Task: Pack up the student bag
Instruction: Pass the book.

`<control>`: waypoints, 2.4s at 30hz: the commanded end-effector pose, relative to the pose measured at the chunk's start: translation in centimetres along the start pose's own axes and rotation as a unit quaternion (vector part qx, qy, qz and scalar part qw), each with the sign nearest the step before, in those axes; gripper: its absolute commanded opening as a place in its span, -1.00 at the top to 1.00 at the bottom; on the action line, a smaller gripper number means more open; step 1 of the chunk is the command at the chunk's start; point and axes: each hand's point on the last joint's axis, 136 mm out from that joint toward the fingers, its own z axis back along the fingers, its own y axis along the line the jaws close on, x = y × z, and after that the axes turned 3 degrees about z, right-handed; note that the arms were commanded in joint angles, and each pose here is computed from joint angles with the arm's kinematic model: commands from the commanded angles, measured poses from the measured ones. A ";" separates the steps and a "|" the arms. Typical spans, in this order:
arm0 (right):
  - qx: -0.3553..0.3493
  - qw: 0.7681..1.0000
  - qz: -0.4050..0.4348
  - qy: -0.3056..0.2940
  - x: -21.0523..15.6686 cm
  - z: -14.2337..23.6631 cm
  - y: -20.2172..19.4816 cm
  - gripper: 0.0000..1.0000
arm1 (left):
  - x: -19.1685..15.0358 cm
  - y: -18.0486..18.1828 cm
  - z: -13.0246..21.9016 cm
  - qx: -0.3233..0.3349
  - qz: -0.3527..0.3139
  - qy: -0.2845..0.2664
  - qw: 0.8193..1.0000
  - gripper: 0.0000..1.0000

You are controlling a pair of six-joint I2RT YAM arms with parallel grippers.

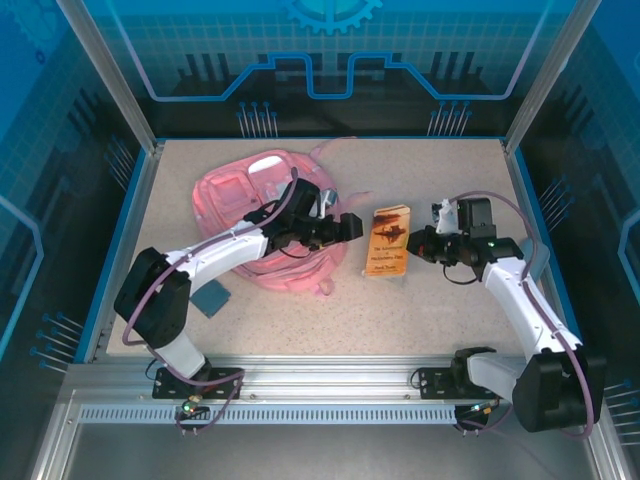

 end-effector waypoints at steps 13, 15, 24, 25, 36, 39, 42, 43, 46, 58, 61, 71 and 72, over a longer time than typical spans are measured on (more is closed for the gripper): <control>0.232 0.972 0.046 0.002 1.4 2.8 8.9 1.00 | 0.7 -7.5 5.3 -0.194 -0.010 -0.021 0.981 -0.76; 0.238 0.970 0.044 0.004 1.5 2.8 9.0 1.00 | 0.6 -7.9 5.7 -0.195 -0.015 -0.021 0.980 -0.71; 0.244 0.969 0.044 0.009 1.4 2.6 9.2 1.00 | 0.7 -7.9 5.5 -0.193 -0.011 -0.015 0.981 -0.02; 0.242 0.969 0.045 0.010 1.3 2.5 9.2 1.00 | 0.8 -8.0 5.6 -0.193 -0.012 -0.017 0.981 0.13; 0.155 0.987 -0.045 -0.008 0.2 -1.2 3.9 -0.68 | 4.3 -3.7 8.8 -0.140 0.028 -0.136 0.980 0.77; 0.168 0.983 -0.067 -0.017 0.2 -2.4 4.6 -0.88 | 5.4 -1.2 10.4 -0.112 0.061 -0.196 0.972 0.75; 0.176 0.981 -0.080 -0.017 0.0 -3.6 5.8 -0.92 | 6.3 0.9 12.0 -0.101 0.093 -0.247 0.959 0.73; 0.181 0.979 -0.089 -0.020 0.0 -4.0 6.2 -0.94 | 6.5 1.4 12.6 -0.102 0.102 -0.262 0.954 0.72; 0.217 0.970 -0.110 -0.025 0.2 -5.1 8.3 -1.00 | 6.9 1.9 14.1 -0.110 0.117 -0.293 0.943 0.72; 0.326 0.929 -0.174 -0.029 1.4 -8.6 15.5 -0.98 | 8.0 -1.3 17.1 -0.212 0.128 -0.337 0.908 0.70; 0.350 0.916 -0.192 -0.050 1.7 -9.1 16.8 -0.95 | 8.2 -1.7 17.1 -0.228 0.131 -0.336 0.904 0.70; 0.395 0.888 -0.231 -0.042 2.0 -11.1 18.3 -0.43 | 8.5 -2.2 17.0 -0.244 0.138 -0.333 0.900 0.69; 0.396 0.887 -0.232 -0.042 2.0 -11.2 18.3 -0.37 | 8.6 -2.2 17.0 -0.244 0.138 -0.334 0.900 0.69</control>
